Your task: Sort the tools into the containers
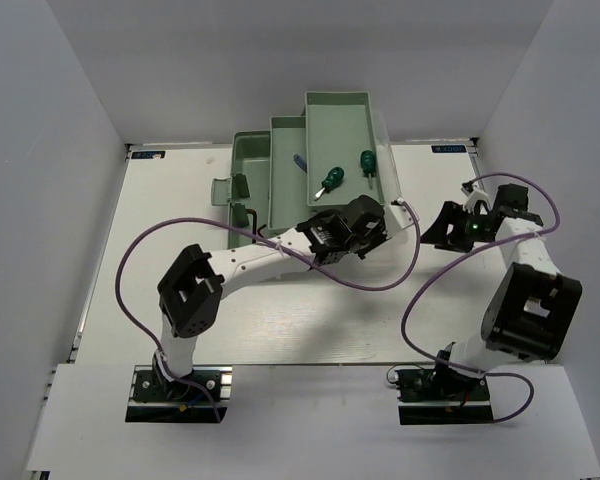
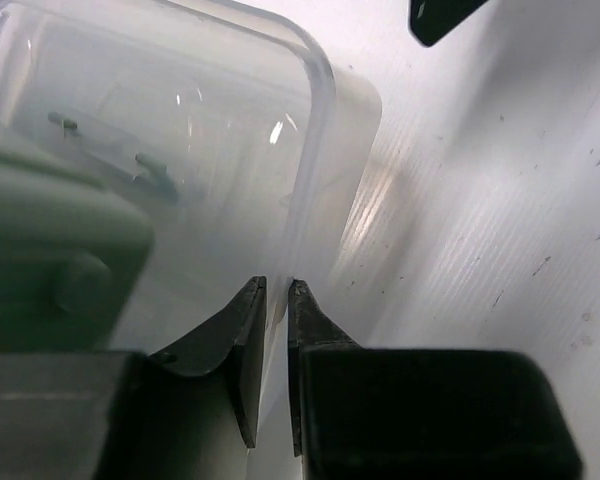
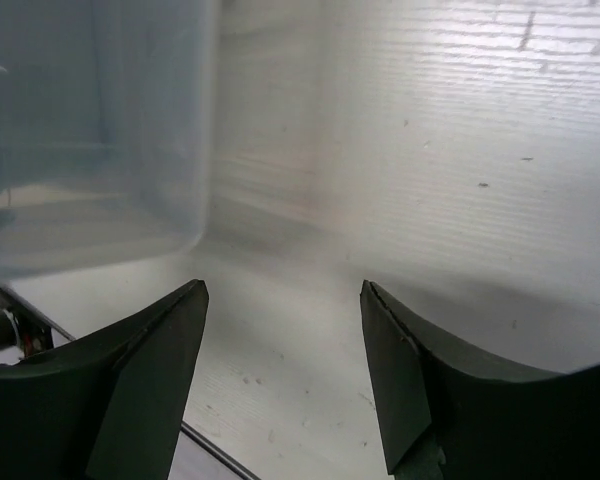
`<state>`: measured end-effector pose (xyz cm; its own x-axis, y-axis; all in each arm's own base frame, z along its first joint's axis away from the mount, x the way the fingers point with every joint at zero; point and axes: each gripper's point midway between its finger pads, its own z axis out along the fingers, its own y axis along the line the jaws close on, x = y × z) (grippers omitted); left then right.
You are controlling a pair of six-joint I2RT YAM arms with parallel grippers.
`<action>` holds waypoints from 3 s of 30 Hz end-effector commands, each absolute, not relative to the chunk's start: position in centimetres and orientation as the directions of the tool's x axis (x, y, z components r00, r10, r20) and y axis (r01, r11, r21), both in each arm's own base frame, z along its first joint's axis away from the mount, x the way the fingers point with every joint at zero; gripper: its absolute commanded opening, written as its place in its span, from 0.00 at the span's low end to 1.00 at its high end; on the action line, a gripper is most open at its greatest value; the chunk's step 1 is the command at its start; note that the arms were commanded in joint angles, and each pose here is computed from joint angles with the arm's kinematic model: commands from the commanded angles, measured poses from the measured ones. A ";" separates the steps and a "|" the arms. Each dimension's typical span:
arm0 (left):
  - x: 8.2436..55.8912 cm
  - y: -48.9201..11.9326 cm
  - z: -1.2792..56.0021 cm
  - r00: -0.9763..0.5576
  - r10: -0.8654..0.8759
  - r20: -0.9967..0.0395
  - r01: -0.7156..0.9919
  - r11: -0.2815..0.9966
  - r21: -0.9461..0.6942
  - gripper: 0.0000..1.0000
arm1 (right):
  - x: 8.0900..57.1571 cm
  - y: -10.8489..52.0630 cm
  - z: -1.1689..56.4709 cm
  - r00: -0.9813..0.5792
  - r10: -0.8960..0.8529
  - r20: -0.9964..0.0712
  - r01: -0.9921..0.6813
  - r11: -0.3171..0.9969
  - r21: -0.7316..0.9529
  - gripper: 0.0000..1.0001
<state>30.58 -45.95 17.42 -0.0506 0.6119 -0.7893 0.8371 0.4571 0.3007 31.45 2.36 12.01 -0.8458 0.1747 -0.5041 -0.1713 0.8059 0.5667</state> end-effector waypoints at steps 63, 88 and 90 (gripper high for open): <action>29.6 -9.5 13.5 -0.609 -0.388 -0.692 -0.339 0.916 -0.215 0.80 | 44.4 19.0 17.4 -0.739 -0.013 -0.673 -0.559 0.569 0.603 0.44; 33.2 -10.8 9.4 -0.701 -0.371 -0.609 -0.191 0.921 -0.341 0.80 | 41.9 22.9 29.2 -0.498 -0.043 -0.866 -0.785 0.448 0.429 0.44; 33.9 -10.2 11.1 -0.665 -0.385 -0.640 -0.203 0.918 -0.341 0.80 | 41.7 23.2 29.5 -0.493 -0.044 -0.869 -0.786 0.450 0.423 0.45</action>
<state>32.82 -10.28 8.28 -0.7168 -0.3745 -0.5883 -0.2343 0.9239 -0.3026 43.14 21.46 24.83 -0.5988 -0.0390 -0.7999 -0.6930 0.5258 0.4932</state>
